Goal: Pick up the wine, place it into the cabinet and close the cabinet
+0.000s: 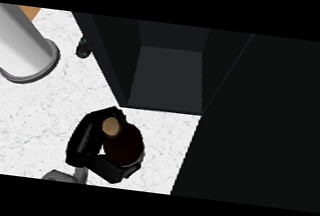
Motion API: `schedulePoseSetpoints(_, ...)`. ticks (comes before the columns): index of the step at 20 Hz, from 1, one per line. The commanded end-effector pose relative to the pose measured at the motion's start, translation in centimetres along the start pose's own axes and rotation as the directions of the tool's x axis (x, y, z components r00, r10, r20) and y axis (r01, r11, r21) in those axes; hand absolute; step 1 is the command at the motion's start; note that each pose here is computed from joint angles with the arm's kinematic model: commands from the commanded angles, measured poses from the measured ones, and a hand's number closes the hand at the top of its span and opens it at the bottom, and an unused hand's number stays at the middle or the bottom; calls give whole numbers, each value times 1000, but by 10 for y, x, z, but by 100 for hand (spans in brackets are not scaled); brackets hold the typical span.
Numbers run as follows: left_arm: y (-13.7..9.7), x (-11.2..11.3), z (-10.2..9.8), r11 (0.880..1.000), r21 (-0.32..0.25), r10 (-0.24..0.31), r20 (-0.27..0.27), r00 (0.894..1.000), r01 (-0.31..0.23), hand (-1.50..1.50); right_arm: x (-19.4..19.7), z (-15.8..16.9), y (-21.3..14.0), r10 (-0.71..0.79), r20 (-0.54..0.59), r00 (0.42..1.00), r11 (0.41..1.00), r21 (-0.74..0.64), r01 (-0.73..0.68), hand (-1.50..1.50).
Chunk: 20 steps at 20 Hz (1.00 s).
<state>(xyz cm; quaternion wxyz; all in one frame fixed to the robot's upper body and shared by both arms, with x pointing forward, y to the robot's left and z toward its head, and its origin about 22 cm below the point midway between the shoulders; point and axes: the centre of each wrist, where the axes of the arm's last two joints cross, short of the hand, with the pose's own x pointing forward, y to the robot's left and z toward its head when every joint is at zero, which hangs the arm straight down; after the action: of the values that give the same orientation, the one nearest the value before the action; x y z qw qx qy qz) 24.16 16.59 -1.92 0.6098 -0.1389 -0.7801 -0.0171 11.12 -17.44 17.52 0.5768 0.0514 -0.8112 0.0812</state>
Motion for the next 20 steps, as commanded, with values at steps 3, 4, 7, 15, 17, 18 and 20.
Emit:
schedulePoseSetpoints(3, 3, 4, -22, 995, 58, -77, 16, 997, 76, 150, 50, 34, -9, -96, 36, 995, 995, 8, 95, -150)
schedulePoseSetpoints(4, -9, -3, -29, 993, 65, -95, 13, 995, 94, 150, 52, 32, -11, -90, 44, 995, 995, 37, 89, -150)
schedulePoseSetpoints(7, -7, 1, -36, 991, 49, -127, 9, 992, 127, 150, 32, 26, -4, -83, 57, 995, 996, -6, 84, -150)
schedulePoseSetpoints(15, -10, -10, -71, 986, 23, -163, -19, 986, 164, 150, 41, 27, -8, -93, 46, 995, 996, 14, 92, -150)
schedulePoseSetpoints(17, -23, -12, -78, 986, 29, -163, -10, 987, 163, 150, 43, 30, -12, -83, 47, 995, 996, 23, 82, -150)
schedulePoseSetpoints(18, -22, -2, -97, 989, 30, -145, -24, 989, 145, 150, 40, 33, -11, -83, 44, 996, 996, 30, 81, -150)
schedulePoseSetpoints(20, -10, -12, -96, 986, 31, -164, -59, 985, 166, 150, 44, 32, -15, -87, 58, 995, 996, 39, 85, -150)
